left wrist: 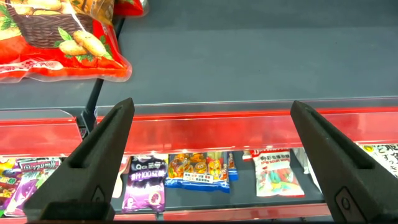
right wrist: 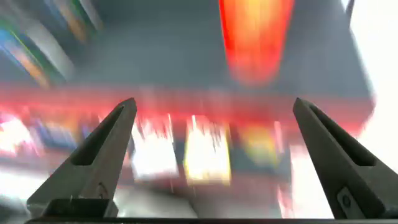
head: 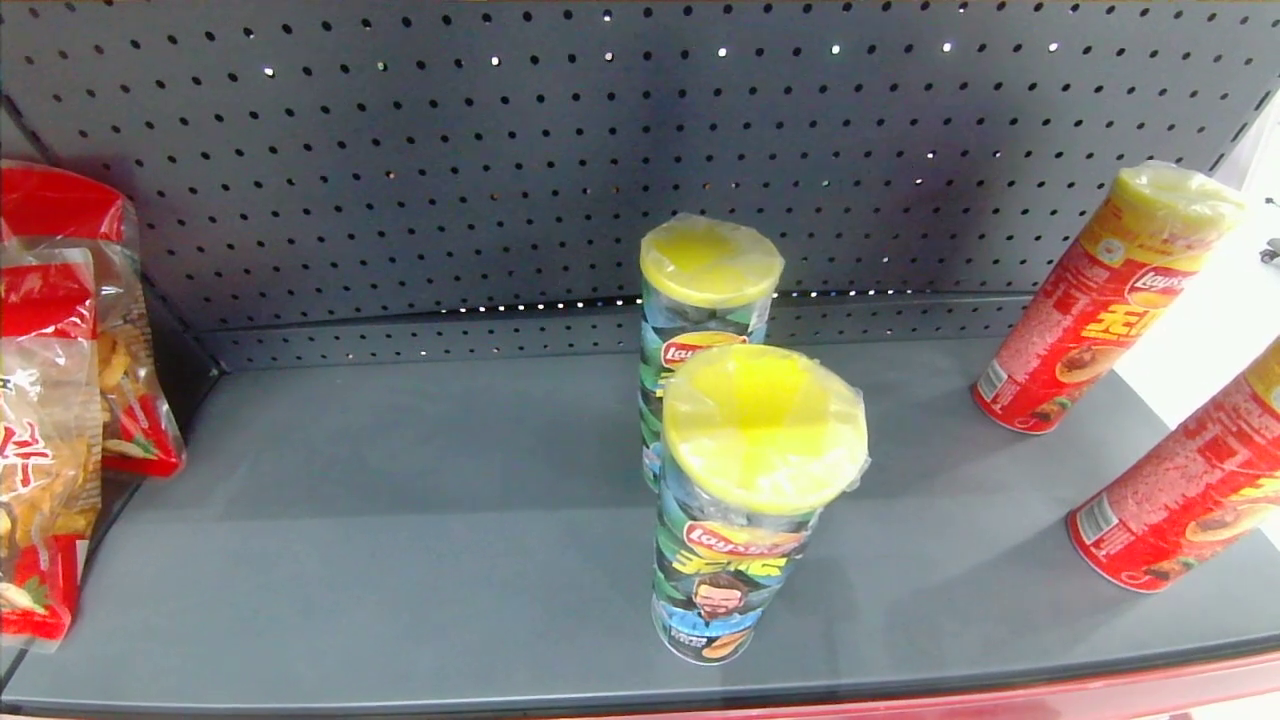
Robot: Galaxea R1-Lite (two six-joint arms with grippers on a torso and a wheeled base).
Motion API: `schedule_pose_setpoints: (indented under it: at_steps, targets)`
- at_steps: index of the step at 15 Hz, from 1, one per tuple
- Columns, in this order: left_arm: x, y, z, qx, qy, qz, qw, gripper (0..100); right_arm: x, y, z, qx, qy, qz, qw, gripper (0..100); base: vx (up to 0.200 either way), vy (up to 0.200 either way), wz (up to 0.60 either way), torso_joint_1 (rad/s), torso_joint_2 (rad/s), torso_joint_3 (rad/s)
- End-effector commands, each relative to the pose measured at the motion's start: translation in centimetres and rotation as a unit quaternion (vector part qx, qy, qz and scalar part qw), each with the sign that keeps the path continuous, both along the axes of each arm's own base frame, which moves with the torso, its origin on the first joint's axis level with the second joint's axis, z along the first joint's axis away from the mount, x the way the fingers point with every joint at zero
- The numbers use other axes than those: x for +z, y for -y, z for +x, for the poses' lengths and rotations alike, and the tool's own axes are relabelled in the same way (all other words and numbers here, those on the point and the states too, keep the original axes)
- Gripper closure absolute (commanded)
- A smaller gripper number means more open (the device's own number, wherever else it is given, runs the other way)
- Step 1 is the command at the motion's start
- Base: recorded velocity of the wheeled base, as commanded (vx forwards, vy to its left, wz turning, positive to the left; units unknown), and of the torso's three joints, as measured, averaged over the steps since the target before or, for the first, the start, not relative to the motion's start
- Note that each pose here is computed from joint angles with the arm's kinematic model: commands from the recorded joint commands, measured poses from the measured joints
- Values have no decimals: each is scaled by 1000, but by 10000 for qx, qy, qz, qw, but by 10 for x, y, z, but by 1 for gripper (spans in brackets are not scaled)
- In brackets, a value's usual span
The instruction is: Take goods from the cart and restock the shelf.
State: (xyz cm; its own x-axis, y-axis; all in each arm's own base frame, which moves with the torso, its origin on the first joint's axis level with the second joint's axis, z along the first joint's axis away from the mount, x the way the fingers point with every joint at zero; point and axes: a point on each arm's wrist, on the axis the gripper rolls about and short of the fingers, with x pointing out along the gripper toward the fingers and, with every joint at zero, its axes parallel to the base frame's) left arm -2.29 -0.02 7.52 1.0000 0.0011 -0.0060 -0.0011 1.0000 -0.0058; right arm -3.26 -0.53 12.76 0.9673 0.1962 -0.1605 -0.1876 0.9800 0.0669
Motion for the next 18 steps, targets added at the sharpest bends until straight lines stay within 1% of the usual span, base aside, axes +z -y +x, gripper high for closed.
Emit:
schedule_pose_setpoints:
  at_steps: [1, 4, 6, 7, 8, 9, 11, 13, 14, 15, 18]
  targets:
    - [0, 0, 0, -5, -9, -2, 10000, 0, -11, 2, -3, -144, 39, -37, 9999, 0, 0, 0, 0, 0, 0, 0]
    - [0, 0, 0, 2, -9, -2, 10000, 0, -24, 5, 0, -279, -186, -98, 9994, 0, 0, 0, 0, 0, 0, 0]
    - [0, 0, 0, -5, -9, -2, 10000, 0, -32, 5, 3, -447, -309, 59, 9985, 0, 0, 0, 0, 0, 0, 0]
    - [0, 0, 0, -5, -9, -2, 10000, 0, -35, 6, 4, -678, -397, 258, 9966, 0, 0, 0, 0, 0, 0, 0]
    - [0, 0, 0, 2, -9, -2, 10000, 0, -35, 6, 4, -739, -421, 447, 9954, 0, 0, 0, 0, 0, 0, 0]
    - [0, 0, 0, -5, -16, -2, 10000, 0, -35, 6, 4, -751, -424, 471, 9952, 0, 0, 0, 0, 0, 0, 0]
    - [0, 0, 0, -5, -9, -2, 10000, 0, -32, 3, 7, -1038, -476, 363, 9928, 0, 0, 0, 0, 0, 0, 0]
    - [0, 0, 0, -5, -9, -2, 10000, 0, -36, -3, 4, -928, -264, 100, 9953, 0, 0, 0, 0, 0, 0, 0]
    - [0, 0, 0, -5, -9, -2, 10000, 0, -36, -3, 3, -891, -227, 42, 9958, 0, 0, 0, 0, 0, 0, 0]
    - [0, 0, 0, -5, -9, -2, 10000, 0, -38, -8, 1, -632, -40, -366, 9973, 0, 0, 0, 0, 0, 0, 0]
    - [0, 0, 0, -5, -9, -2, 10000, 0, -39, -7, 4, -829, 134, -426, 9956, 0, 0, 0, 0, 0, 0, 0]
